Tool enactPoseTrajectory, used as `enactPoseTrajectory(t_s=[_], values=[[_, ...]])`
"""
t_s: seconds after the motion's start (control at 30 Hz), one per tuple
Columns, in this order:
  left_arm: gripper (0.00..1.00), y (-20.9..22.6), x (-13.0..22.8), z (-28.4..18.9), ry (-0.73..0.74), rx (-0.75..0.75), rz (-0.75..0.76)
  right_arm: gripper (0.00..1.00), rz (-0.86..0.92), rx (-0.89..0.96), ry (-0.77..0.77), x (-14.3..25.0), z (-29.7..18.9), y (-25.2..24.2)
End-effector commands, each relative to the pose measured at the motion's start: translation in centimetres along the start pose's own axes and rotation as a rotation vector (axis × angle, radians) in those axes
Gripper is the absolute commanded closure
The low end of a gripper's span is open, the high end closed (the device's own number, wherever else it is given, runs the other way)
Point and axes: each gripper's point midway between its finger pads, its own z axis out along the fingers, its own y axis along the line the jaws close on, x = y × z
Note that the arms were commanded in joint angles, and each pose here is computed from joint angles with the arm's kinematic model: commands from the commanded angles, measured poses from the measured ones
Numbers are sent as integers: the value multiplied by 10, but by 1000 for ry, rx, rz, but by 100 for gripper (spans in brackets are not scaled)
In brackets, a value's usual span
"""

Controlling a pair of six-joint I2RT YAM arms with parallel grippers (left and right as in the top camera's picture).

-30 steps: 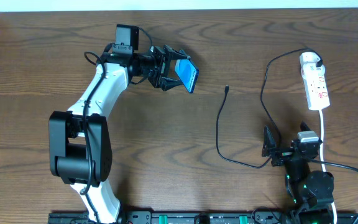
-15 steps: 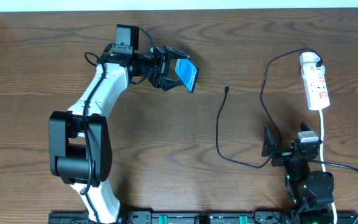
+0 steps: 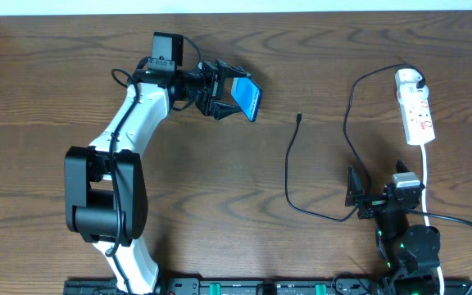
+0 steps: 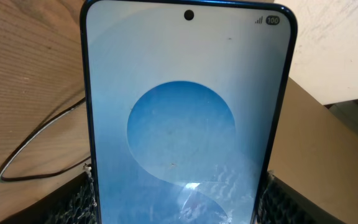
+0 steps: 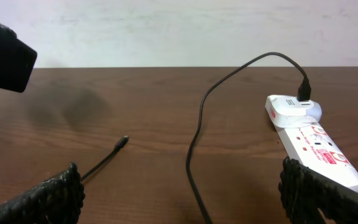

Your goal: Plug charger to phone and switch on socket

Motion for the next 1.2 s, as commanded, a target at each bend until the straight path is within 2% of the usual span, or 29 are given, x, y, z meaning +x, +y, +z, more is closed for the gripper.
enactPoseTrajectory(t_s=[0.0, 1.17], values=[[45, -18, 12, -8, 29, 39, 40, 1, 8, -10, 6, 2, 0, 2], [45, -18, 12, -8, 28, 39, 40, 1, 8, 0, 1, 1, 0, 0]])
